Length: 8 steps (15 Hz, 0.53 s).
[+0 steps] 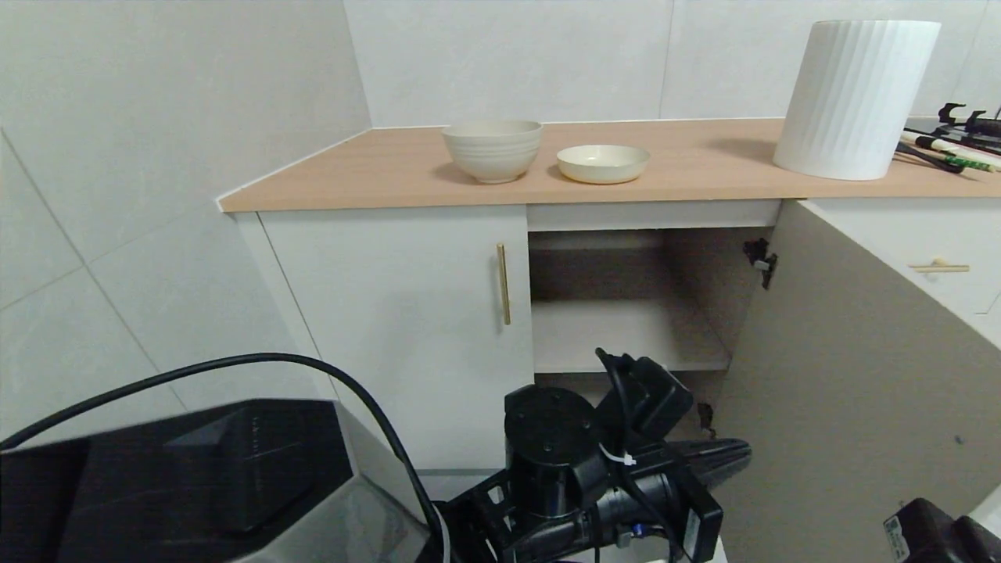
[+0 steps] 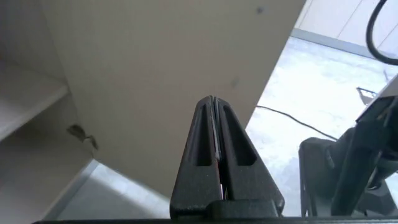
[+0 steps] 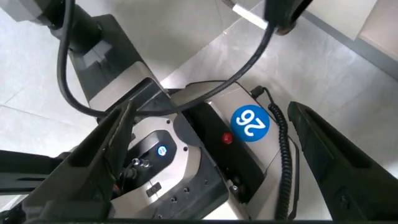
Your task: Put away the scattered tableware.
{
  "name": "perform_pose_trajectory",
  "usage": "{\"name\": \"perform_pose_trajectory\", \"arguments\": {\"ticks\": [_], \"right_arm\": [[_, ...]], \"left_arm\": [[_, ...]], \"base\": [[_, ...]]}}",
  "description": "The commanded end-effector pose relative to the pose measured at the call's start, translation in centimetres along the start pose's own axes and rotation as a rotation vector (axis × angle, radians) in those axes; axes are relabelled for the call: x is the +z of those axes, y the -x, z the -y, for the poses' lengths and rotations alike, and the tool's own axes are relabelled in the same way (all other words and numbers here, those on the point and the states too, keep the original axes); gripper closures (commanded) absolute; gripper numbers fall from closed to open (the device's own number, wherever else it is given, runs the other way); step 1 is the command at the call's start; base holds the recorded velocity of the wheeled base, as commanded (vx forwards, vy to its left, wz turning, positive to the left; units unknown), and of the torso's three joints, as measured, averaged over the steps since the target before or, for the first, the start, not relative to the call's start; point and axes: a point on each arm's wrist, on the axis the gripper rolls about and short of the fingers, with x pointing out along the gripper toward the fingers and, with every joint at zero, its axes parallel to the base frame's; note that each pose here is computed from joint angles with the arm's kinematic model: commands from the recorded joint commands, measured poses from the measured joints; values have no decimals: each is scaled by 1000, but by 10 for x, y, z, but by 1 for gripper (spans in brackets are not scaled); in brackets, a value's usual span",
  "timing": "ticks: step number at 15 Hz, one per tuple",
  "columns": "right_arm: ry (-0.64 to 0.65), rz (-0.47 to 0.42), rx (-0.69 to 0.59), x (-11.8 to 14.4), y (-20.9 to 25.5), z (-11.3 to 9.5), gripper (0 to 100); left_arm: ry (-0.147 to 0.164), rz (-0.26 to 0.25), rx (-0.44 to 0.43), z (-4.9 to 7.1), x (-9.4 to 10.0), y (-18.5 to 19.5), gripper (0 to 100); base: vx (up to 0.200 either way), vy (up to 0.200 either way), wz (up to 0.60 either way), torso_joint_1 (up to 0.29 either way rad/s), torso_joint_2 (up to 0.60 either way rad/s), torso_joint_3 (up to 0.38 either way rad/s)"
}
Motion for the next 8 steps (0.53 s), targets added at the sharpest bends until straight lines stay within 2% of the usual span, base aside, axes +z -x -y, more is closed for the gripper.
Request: {"name": "perform_pose_trajectory", "arguments": {"ticks": [1, 3, 5, 6, 8], "right_arm": [[-6, 11, -10, 2, 0, 1, 0], [-29, 33, -52, 9, -2, 7, 0], [-60, 69, -113, 23, -5, 16, 0], [-70, 74, -133, 27, -7, 19, 0], [-91, 96, -185, 39, -13, 28, 0]], "left_arm": [[3, 5, 64, -14, 13, 19, 100], [19, -22, 130, -25, 28, 46, 100], [42, -65, 209, -26, 59, 87, 100], [44, -74, 240, -27, 69, 103, 100], [16, -115, 339, -28, 87, 150, 100]], "base": [[0, 0, 0, 0, 0, 0], [0, 0, 0, 0, 0, 0], [0, 0, 0, 0, 0, 0], [0, 0, 0, 0, 0, 0], [0, 0, 0, 0, 0, 0]]}}
